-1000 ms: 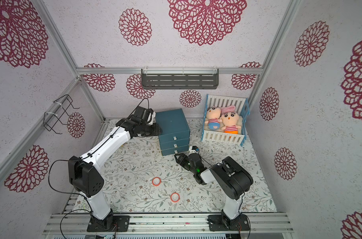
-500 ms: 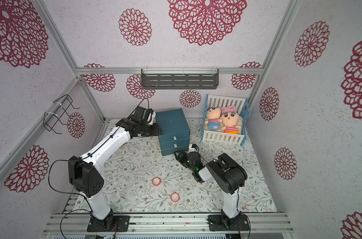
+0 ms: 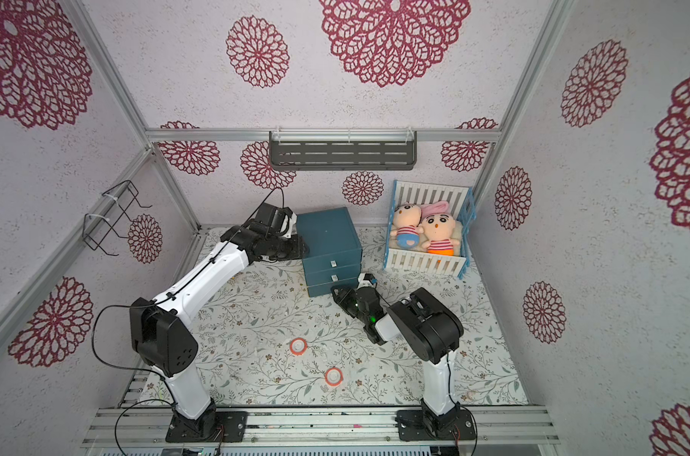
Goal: Place the transparent tape into the drawer according to color
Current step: Open the drawer in the storage box.
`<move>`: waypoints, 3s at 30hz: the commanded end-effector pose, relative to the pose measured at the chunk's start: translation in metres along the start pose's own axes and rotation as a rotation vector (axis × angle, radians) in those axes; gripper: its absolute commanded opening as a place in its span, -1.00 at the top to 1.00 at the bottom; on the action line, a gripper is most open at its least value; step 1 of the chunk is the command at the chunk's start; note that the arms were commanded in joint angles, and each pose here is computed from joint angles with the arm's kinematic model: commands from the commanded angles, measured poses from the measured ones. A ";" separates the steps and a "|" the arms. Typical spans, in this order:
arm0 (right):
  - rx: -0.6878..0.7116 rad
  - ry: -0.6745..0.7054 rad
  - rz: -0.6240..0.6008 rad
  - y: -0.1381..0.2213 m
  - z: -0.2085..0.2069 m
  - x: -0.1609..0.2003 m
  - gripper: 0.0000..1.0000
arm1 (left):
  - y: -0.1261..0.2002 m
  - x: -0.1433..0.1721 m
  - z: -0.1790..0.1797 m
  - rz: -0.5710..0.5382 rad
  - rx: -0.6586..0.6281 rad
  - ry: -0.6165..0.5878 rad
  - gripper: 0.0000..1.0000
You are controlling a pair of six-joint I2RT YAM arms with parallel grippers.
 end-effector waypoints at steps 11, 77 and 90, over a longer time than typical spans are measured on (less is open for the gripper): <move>-0.072 -0.019 -0.030 -0.007 0.016 -0.010 0.13 | 0.011 0.002 -0.001 -0.002 0.006 -0.015 0.16; 0.011 -0.041 0.021 0.077 -0.005 0.054 1.00 | 0.017 0.000 -0.002 -0.011 0.009 -0.023 0.17; 0.010 0.000 0.020 0.086 0.001 0.058 0.11 | 0.023 -0.001 -0.003 -0.024 0.007 -0.023 0.08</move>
Point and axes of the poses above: each gripper's point midway between its finger pads, its own y axis back along the fingers, its own z axis along the line the jaws close on, x = y × z, the point moved 3 cm from there along y, back along the fingers, and after that the axes turned 14 degrees about -y, right-handed, at the moved point
